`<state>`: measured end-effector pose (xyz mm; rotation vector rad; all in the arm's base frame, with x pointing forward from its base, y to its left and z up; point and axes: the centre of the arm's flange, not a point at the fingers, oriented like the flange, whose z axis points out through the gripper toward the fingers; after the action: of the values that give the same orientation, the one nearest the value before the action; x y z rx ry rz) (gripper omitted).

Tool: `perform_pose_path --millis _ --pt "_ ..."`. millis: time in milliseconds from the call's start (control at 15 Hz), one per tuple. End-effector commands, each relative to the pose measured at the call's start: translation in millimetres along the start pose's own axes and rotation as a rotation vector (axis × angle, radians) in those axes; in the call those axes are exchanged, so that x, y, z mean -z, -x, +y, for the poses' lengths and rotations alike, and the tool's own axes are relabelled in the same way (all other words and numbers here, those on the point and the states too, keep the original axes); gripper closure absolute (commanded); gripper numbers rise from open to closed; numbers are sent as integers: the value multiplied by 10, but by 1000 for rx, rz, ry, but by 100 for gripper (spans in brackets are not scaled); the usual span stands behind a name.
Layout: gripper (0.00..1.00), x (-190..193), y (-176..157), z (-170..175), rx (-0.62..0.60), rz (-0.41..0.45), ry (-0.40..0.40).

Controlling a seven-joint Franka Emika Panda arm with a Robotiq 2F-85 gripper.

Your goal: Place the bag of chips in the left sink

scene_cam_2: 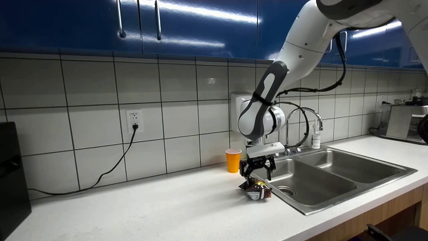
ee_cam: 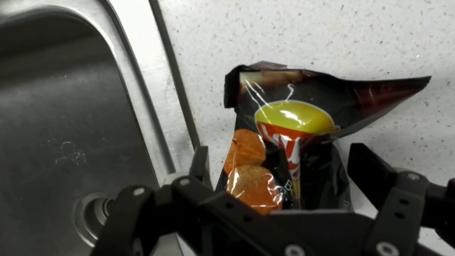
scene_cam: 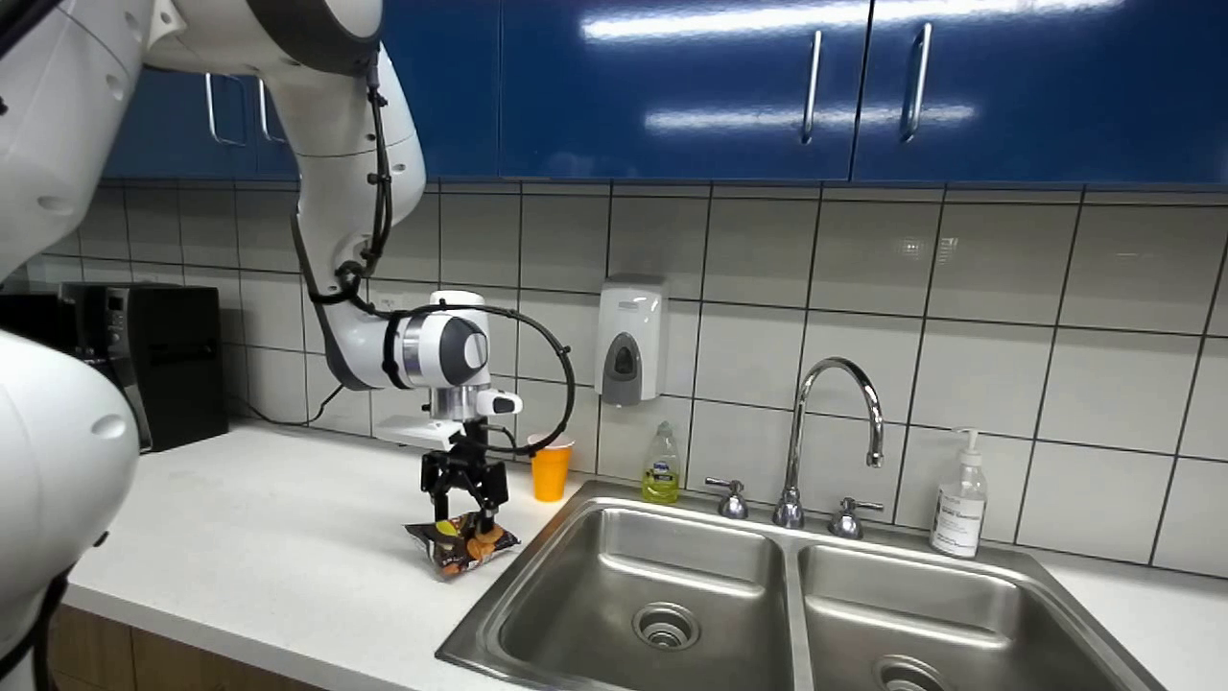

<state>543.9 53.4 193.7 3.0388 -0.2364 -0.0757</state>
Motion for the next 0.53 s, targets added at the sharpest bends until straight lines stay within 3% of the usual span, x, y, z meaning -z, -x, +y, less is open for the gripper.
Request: perform_pose_path --millis 0,333,400,467 --pt "0 -32 -130 -19 -37 -18 -2" --pt "0 -87 -177 -12 -54 -22 -6" --pt "25 -95 -182 -13 -56 -23 -7" --pt "28 -103 -187 -13 -56 -23 -9"
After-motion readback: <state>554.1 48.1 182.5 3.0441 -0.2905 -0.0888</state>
